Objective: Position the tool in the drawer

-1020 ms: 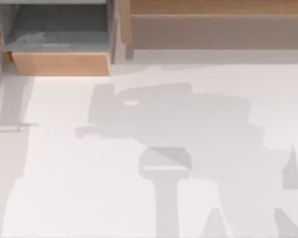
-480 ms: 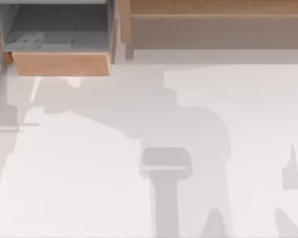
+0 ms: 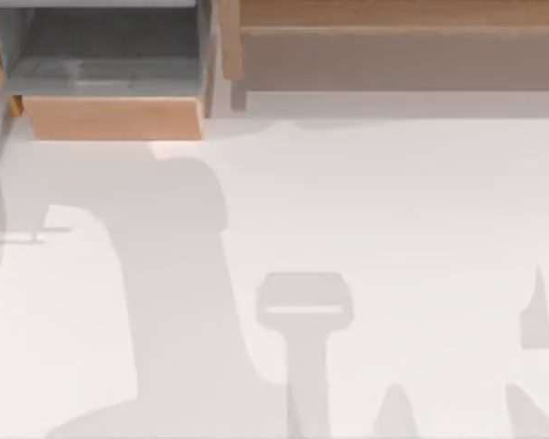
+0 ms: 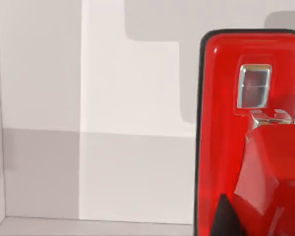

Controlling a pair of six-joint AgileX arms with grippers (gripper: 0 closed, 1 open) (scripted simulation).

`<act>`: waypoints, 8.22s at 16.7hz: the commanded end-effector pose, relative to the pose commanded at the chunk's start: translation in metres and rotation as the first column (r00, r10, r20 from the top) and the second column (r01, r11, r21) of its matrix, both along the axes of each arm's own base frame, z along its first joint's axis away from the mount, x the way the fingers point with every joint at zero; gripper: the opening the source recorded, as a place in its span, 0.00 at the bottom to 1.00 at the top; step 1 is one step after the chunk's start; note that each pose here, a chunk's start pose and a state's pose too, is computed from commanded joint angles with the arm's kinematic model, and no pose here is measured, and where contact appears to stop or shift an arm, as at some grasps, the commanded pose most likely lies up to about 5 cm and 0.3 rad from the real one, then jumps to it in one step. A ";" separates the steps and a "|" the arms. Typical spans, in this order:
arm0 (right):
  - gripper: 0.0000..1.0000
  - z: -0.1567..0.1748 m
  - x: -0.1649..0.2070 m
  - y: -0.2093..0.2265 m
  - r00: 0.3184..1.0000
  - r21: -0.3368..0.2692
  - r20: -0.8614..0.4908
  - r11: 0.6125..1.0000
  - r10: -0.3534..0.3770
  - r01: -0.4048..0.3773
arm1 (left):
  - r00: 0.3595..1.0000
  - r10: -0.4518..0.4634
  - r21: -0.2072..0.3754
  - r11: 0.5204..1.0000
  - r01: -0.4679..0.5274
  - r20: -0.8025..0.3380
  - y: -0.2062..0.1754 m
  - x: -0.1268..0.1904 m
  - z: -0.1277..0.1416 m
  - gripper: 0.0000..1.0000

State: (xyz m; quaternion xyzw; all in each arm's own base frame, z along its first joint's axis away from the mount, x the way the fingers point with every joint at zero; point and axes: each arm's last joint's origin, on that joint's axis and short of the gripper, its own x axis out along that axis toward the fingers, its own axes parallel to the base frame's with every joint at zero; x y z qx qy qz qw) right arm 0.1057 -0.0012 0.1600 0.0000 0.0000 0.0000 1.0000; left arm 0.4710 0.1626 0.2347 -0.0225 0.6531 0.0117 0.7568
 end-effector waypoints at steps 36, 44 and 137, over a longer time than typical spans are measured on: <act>1.00 0.000 0.000 0.000 1.000 0.000 0.000 1.000 0.000 0.000 | 0.986 -0.070 0.001 0.997 0.071 -0.150 0.012 0.007 -0.065 0.53; 1.00 0.000 0.000 0.000 1.000 0.000 0.000 1.000 0.000 0.000 | 0.986 -0.070 0.001 0.997 0.071 -0.150 0.012 0.007 -0.065 1.00; 1.00 0.000 0.000 0.000 1.000 0.000 0.000 1.000 0.000 0.000 | 0.129 -0.991 0.999 -0.033 0.004 -0.034 0.011 -0.154 -0.143 0.00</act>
